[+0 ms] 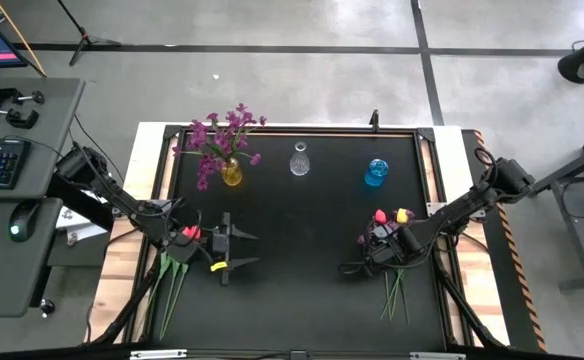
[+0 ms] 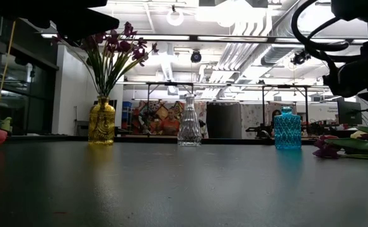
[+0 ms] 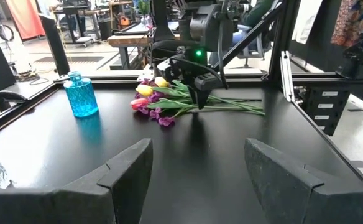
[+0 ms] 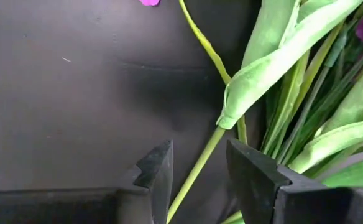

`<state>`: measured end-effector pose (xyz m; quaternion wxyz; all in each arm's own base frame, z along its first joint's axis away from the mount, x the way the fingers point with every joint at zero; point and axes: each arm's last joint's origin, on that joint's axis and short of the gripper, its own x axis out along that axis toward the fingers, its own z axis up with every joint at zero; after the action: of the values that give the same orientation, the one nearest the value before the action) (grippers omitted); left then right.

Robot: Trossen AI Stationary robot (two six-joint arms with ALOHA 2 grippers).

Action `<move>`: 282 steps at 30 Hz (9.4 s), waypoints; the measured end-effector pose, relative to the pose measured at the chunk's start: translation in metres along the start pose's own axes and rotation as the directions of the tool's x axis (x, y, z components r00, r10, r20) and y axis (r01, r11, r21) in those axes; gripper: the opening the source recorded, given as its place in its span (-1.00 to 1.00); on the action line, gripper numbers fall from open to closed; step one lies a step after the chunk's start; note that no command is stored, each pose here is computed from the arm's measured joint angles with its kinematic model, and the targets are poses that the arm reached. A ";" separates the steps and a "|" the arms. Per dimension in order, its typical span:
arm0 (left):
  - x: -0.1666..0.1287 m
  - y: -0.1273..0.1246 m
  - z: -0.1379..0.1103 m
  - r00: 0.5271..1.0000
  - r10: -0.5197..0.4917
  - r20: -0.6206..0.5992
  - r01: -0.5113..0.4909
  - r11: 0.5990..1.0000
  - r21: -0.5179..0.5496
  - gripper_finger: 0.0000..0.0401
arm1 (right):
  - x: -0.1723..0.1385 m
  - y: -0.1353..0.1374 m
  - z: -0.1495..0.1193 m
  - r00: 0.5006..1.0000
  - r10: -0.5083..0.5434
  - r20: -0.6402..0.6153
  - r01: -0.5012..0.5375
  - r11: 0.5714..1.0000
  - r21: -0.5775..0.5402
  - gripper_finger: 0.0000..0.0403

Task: Sort flowers into vase by color
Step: Put the right red flower into the transparent flower vase, then put the right yellow flower into the blue flower vase

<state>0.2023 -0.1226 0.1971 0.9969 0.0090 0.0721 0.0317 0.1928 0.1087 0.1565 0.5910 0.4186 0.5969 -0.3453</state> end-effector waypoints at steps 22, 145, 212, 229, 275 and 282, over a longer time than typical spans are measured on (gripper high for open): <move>0.000 0.000 0.000 1.000 0.010 -0.002 -0.010 1.000 -0.005 0.20 | 0.022 0.005 0.001 0.995 -0.096 -0.003 0.096 0.994 -0.046 -0.42; 0.000 0.001 0.001 0.999 0.034 0.010 -0.034 0.999 -0.032 0.20 | -0.136 0.040 0.259 0.101 0.468 0.878 0.051 0.879 -0.474 -0.20; 0.000 0.001 0.001 0.999 0.038 0.010 -0.038 0.998 -0.041 0.20 | -0.031 -0.051 0.020 0.996 -0.045 0.072 0.050 0.997 -0.065 -0.15; 0.000 0.001 0.001 0.999 0.038 0.010 -0.038 0.998 -0.041 0.20 | -0.002 -0.067 0.030 0.987 -0.069 0.146 0.061 0.996 0.059 -0.40; 0.000 0.001 0.000 0.999 0.040 0.006 -0.040 0.999 -0.034 0.20 | -0.173 -0.047 0.098 -0.039 -0.338 0.940 0.169 0.925 0.339 -1.00; 0.002 0.004 0.001 0.998 0.056 0.005 -0.056 0.998 -0.040 0.20 | -0.180 -0.028 0.095 0.131 -0.230 0.964 0.310 0.934 0.180 -1.00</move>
<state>0.2042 -0.1182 0.1974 0.9958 -0.0087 0.0679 0.0609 0.1983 -0.0055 0.3270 0.7739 -0.0303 0.1599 -0.6121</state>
